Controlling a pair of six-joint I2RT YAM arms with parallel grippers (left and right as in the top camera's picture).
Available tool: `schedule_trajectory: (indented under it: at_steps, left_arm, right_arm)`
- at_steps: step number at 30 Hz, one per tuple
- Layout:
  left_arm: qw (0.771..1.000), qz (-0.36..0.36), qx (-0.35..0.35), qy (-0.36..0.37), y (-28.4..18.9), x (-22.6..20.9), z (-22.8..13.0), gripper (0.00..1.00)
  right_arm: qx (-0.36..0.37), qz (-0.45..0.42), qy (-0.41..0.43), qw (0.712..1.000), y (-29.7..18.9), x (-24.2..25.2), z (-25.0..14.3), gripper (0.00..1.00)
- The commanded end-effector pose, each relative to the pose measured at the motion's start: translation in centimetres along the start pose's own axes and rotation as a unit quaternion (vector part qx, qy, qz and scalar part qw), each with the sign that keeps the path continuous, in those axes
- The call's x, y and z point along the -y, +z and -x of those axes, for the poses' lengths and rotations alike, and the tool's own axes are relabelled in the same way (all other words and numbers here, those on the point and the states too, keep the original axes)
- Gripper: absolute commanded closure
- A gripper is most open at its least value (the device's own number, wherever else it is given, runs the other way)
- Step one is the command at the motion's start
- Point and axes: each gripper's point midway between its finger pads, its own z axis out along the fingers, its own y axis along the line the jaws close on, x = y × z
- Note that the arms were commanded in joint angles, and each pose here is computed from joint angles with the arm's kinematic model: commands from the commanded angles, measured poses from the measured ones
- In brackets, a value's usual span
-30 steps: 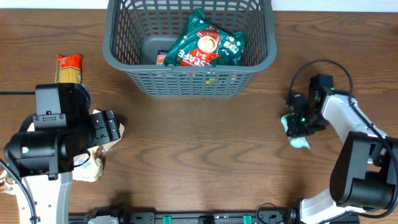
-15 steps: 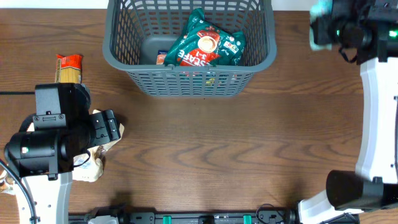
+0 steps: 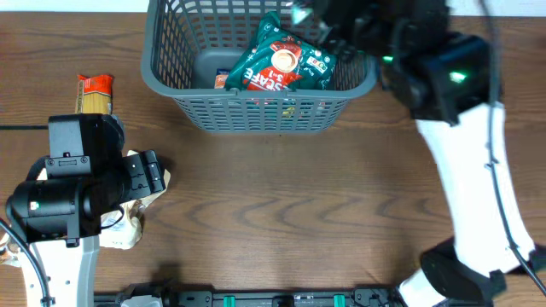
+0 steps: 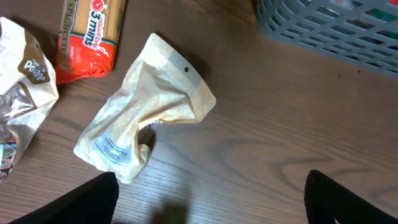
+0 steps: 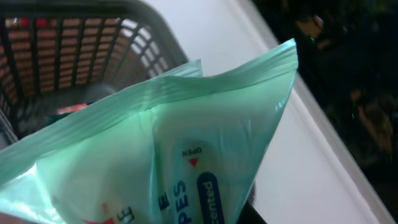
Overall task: Pack container
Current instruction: 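Carry the wipes packet into the basket and release it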
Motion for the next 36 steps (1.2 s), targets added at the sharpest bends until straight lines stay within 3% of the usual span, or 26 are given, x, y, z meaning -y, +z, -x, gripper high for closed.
schedule_trajectory:
  at_steps: [1,7,15,20,25,36]
  left_arm:
    - [1.000,0.000,0.006,-0.003,-0.5,0.0,0.3,0.14]
    - [1.000,0.001,0.001,-0.012,-0.5,-0.1,0.1,0.14]
    - [1.000,0.001,0.001,-0.012,-0.5,-0.1,0.1,0.14]
    - [1.000,0.001,0.002,-0.012,-0.5,-0.1,0.1,0.14]
    - [1.000,0.001,0.002,-0.012,-0.5,-0.1,0.1,0.14]
    - [1.000,0.001,0.001,-0.012,-0.5,-0.1,0.0,0.14]
  right_arm:
    - [-0.024,0.023,-0.049,0.998,4.1,-2.3,-0.5,0.99]
    - [-0.048,0.090,-0.094,0.990,10.0,-7.9,-1.5,0.99]
    - [-0.049,0.203,-0.083,0.974,14.4,-14.0,-3.7,0.99]
    - [-0.102,0.242,-0.070,0.962,16.3,-15.8,-7.8,0.99]
    - [-0.150,0.273,-0.049,0.949,17.7,-17.1,-11.6,0.89]
    - [-0.137,0.259,-0.042,0.955,17.8,-16.2,-11.0,0.89]
